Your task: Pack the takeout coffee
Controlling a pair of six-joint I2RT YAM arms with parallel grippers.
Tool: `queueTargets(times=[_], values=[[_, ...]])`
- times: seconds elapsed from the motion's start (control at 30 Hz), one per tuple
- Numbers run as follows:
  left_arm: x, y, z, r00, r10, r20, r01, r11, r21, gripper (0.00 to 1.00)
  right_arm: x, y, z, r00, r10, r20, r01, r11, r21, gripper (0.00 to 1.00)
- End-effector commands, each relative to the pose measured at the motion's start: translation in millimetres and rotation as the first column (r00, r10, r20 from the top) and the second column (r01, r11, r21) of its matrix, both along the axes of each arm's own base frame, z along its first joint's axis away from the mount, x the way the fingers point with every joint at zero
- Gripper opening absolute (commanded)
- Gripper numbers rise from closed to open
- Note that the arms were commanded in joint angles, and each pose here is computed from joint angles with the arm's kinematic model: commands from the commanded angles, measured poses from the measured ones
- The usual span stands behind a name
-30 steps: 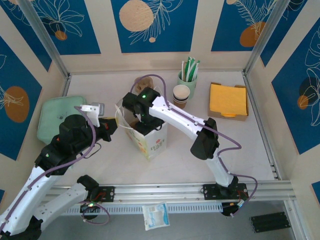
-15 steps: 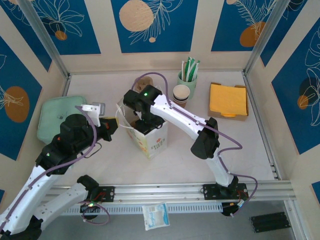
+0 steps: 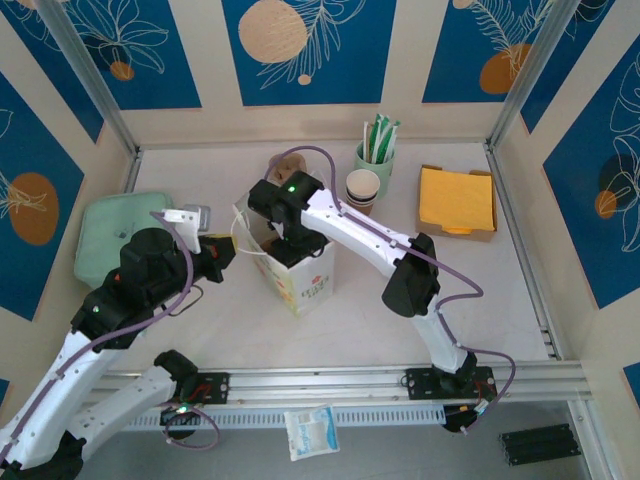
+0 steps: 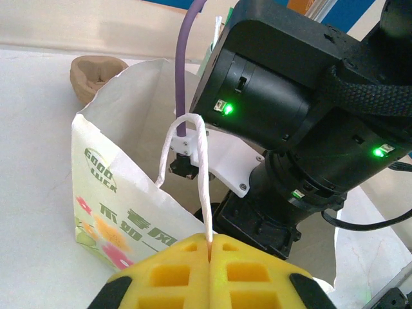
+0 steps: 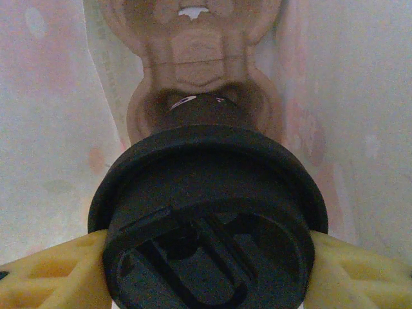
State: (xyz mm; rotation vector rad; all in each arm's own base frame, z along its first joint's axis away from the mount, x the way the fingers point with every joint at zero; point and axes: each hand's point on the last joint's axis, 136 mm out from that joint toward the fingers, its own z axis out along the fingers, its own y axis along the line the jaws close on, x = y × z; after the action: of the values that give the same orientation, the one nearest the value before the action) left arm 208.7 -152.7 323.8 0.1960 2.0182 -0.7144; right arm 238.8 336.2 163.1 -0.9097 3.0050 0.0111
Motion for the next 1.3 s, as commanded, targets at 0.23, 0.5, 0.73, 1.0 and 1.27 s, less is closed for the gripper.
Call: queueTargets(times=[0.23, 0.5, 0.73, 1.0, 1.27], values=[[1, 3, 10, 1.0, 0.009, 0.028, -0.009, 1.0, 0.004, 0.0, -1, 2, 0, 1.0, -0.004, -0.018, 0.005, 0.999, 0.035, 0.51], [1, 3, 10, 1.0, 0.01, 0.026, -0.01, 1.0, 0.006, 0.0, -1, 3, -3, 1.0, -0.006, -0.019, 0.007, 0.999, 0.039, 0.5], [0, 3, 10, 1.0, 0.011, 0.025, -0.011, 1.0, 0.006, 0.0, -1, 2, -3, 1.0, -0.006, -0.02, 0.007, 0.999, 0.04, 0.5], [0, 4, 10, 1.0, 0.012, 0.026, -0.013, 1.0, 0.006, 0.0, 1, 2, -6, 1.0, -0.009, -0.017, 0.009, 0.999, 0.04, 0.5], [0, 4, 9, 1.0, 0.013, 0.024, -0.014, 1.0, 0.007, 0.0, 2, 2, -10, 1.0, -0.014, -0.019, 0.014, 0.999, 0.042, 0.5]])
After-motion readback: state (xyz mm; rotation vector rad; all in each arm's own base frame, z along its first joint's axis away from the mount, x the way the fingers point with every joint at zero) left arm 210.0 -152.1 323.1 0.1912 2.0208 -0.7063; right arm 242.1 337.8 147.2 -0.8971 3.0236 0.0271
